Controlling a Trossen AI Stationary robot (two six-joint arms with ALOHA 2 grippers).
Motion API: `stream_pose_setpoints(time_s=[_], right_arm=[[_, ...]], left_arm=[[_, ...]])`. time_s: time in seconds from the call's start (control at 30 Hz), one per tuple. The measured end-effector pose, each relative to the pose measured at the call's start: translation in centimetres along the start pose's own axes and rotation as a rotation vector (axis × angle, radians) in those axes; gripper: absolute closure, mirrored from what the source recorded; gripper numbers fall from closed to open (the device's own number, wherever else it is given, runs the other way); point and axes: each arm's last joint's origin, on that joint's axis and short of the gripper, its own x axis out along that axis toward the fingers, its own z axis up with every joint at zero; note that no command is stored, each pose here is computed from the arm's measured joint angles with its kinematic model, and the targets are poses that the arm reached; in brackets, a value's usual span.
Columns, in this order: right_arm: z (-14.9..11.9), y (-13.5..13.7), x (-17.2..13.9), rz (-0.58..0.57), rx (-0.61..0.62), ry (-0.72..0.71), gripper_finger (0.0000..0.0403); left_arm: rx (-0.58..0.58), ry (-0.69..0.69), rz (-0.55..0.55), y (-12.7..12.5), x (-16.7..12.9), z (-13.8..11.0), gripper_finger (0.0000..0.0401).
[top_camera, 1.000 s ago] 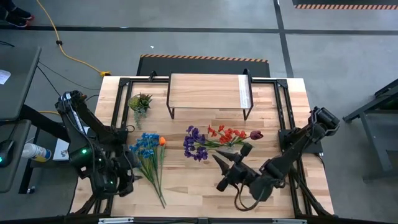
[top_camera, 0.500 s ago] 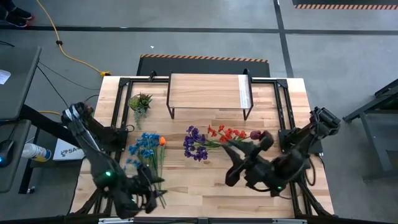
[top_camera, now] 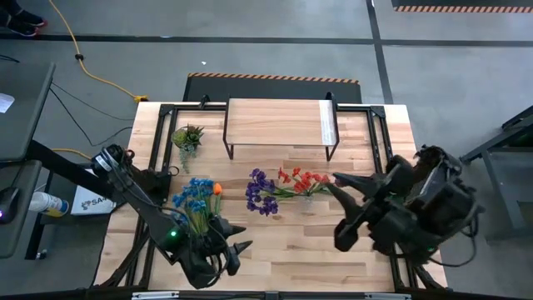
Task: Pick and place flowers into a vace then onto a shelf
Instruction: Put the purple flowers into the right transparent flower vase
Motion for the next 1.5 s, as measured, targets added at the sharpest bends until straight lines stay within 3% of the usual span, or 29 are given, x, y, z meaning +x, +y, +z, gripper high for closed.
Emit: stream_pose_setpoints(time_s=[0.37, 0.47, 0.7, 1.03, 1.17, 1.3, 1.5], right_arm=[[1.3, -2.2, -0.5, 0.013, 0.026, -0.043, 0.0320], [1.4, -2.4, -0.4, 0.012, 0.018, -0.055, 0.0320], [1.3, -2.4, -0.1, 0.002, -0.027, -0.076, 0.0320], [1.2, -2.3, 0.3, -0.004, -0.068, -0.081, 0.0320], [1.2, -2.2, 0.3, -0.003, -0.073, -0.083, 0.0320], [1.2, -2.2, 0.3, -0.002, -0.080, -0.083, 0.0320], [1.2, -2.1, 0.3, 0.002, -0.095, -0.087, 0.0320]], left_arm=[[0.032, -0.095, 0.086, 0.8, 1.1, -0.4, 0.0148], [0.017, -0.045, 0.092, 1.3, 2.5, -1.9, 0.0148], [-0.124, -0.069, 0.065, 1.9, 6.0, -6.2, 0.0148], [-0.174, -0.219, 0.119, 2.8, 10.7, -9.5, 0.0148], [-0.254, -0.291, 0.106, 2.8, 12.9, -9.1, 0.0148], [-0.219, -0.341, 0.056, 2.1, 13.8, -7.5, 0.0148], [-0.168, -0.375, 0.093, 3.0, 15.5, -5.6, 0.0148]])
